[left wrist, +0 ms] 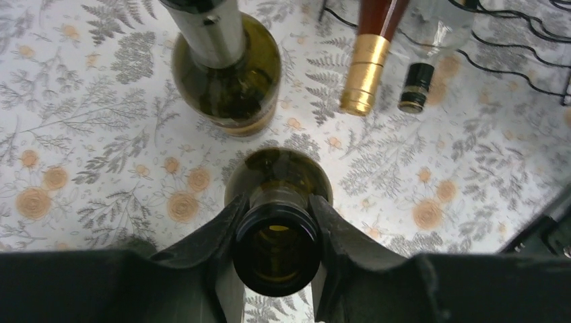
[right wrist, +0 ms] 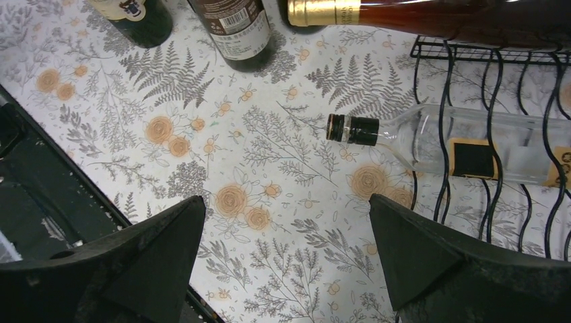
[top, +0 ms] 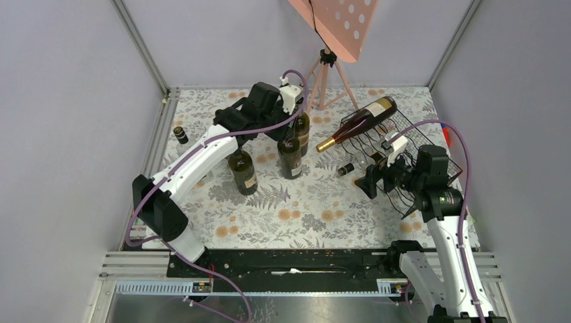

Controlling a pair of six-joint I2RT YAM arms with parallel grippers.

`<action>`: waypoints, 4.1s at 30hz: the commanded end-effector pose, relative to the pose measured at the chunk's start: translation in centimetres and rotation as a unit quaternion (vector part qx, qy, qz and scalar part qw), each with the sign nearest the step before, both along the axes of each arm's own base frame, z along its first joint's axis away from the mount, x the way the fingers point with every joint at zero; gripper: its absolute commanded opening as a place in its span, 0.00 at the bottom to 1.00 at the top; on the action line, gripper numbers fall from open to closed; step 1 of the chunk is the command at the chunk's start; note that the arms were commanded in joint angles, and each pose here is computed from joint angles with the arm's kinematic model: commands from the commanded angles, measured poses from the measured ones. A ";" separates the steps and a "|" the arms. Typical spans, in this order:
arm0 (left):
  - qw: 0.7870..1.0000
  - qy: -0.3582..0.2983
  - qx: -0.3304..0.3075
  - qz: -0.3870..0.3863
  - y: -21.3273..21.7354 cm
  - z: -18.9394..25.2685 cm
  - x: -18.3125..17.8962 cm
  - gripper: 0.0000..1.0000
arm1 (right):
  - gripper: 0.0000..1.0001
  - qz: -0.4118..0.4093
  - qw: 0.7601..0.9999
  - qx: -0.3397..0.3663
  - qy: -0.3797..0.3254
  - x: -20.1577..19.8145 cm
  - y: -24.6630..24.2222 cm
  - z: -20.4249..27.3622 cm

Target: Put the wine bottle on the wine rack

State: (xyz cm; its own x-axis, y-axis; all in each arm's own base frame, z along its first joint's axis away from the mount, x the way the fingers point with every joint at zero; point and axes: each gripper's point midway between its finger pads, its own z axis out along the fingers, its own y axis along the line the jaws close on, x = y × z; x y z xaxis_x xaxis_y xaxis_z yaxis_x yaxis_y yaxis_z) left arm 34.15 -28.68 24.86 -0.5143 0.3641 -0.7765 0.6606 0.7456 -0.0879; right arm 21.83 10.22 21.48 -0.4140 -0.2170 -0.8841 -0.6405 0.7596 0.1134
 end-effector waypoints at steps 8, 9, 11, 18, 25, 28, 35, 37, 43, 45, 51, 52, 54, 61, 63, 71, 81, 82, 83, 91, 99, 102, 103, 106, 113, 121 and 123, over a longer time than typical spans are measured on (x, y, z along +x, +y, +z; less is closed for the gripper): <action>0.986 -0.062 -0.131 -0.083 0.0 9.4 -5.5 0.00 | 0.99 0.123 0.987 0.100 -0.023 -0.5 4.7 4.8; 0.984 -0.059 -0.146 -0.089 -0.1 9.8 -6.1 0.00 | 0.99 0.127 0.986 0.103 -0.024 -0.3 5.0 5.2; 0.978 -0.052 -0.176 -0.095 -0.4 10.8 -6.9 0.00 | 0.99 0.141 0.985 0.098 -0.027 0.0 6.0 5.9; 0.950 0.003 -0.283 -0.135 -2.3 13.5 -9.4 0.00 | 0.99 0.193 0.980 0.047 -0.035 -0.1 9.9 5.1; 0.926 0.035 -0.347 -0.142 -3.3 14.7 -9.6 0.00 | 0.99 0.223 0.974 0.029 -0.024 -1.2 10.8 3.3; 0.916 0.056 -0.368 -0.148 -3.7 15.0 -9.5 0.00 | 0.99 0.217 0.976 0.019 -0.016 -1.2 10.5 2.1; 0.900 0.088 -0.398 -0.152 -3.9 15.3 -9.3 0.00 | 0.99 0.211 0.977 -0.002 -0.016 -1.4 9.9 0.2; 0.897 0.095 -0.403 -0.153 -4.0 15.4 -9.2 0.00 | 0.99 0.209 0.978 -0.009 -0.020 -1.3 9.7 0.0; 0.887 0.107 -0.423 -0.153 -4.0 15.2 -9.1 0.00 | 0.99 0.202 0.979 -0.014 -0.019 -1.2 9.5 -0.7; 0.888 0.109 -0.420 -0.150 -4.0 14.8 -8.9 0.00 | 0.95 0.202 0.979 -0.015 -0.020 -1.2 9.5 -0.8; 0.888 0.111 -0.421 -0.145 -3.6 14.4 -8.7 0.00 | 0.58 0.204 0.979 -0.021 -0.023 -1.4 9.3 -0.8; 0.890 0.109 -0.419 -0.144 -3.4 14.3 -8.7 0.00 | 0.48 0.205 0.978 -0.023 -0.024 -1.5 9.2 -0.8; 0.893 0.103 -0.414 -0.145 -3.1 14.0 -8.8 0.05 | 0.25 0.210 0.977 -0.024 -0.022 -1.8 9.2 -0.9; 0.928 0.016 -0.327 -0.177 -1.3 12.6 -9.6 0.73 | 0.00 0.260 0.965 -0.033 0.000 -4.9 8.7 -1.8; 0.935 -0.027 -0.289 -0.202 -0.5 12.5 -10.1 0.84 | 0.00 0.279 0.959 -0.034 0.024 -6.1 8.5 -2.4; 0.904 -0.194 -0.088 -0.371 0.4 9.2 -14.6 0.96 | 0.00 0.339 0.931 -0.031 0.131 -9.8 8.1 -5.5; 0.815 -0.260 0.164 -0.491 -1.9 0.8 -16.9 0.95 | 0.00 0.371 0.911 -0.016 0.178 -11.2 8.4 -6.0; 0.807 -0.263 0.180 -0.497 -2.0 0.2 -16.9 0.95 | 0.00 0.371 0.912 -0.016 0.177 -11.2 8.4 -5.9; 0.801 -0.263 0.193 -0.502 -2.2 -0.4 -16.8 0.95 | 0.00 0.371 0.912 -0.015 0.176 -11.3 8.4 -5.9; 0.772 -0.274 0.266 -0.508 -3.2 -4.3 -14.8 0.91 | 0.00 0.371 0.913 -0.018 0.169 -11.5 8.2 -6.1; 0.765 -0.284 0.285 -0.503 -3.8 -4.9 -13.7 0.73 | 0.00 0.373 0.911 -0.023 0.174 -11.5 8.1 -6.4; 0.764 -0.282 0.290 -0.502 -3.9 -5.1 -13.5 0.64 | 0.00 0.373 0.911 -0.024 0.173 -11.5 8.1 -6.5; 0.764 -0.281 0.290 -0.503 -3.9 -5.1 -13.5 0.62 | 0.00 0.373 0.911 -0.025 0.173 -11.5 8.1 -6.5; 0.763 -0.280 0.290 -0.505 -4.0 -5.3 -13.5 0.54 | 0.00 0.372 0.912 -0.026 0.170 -11.4 8.1 -6.5; 0.752 -0.284 0.315 -0.505 -3.8 -5.4 -13.3 0.51 | 0.00 0.368 0.912 -0.037 0.175 -11.1 7.8 -7.0; 0.731 -0.293 0.356 -0.502 -3.0 -5.2 -13.1 0.66 | 0.00 0.363 0.913 -0.053 0.180 -11.0 7.4 -7.7; 0.729 -0.293 0.361 -0.502 -2.8 -5.2 -13.1 0.70 | 0.00 0.363 0.913 -0.055 0.179 -11.0 7.3 -7.8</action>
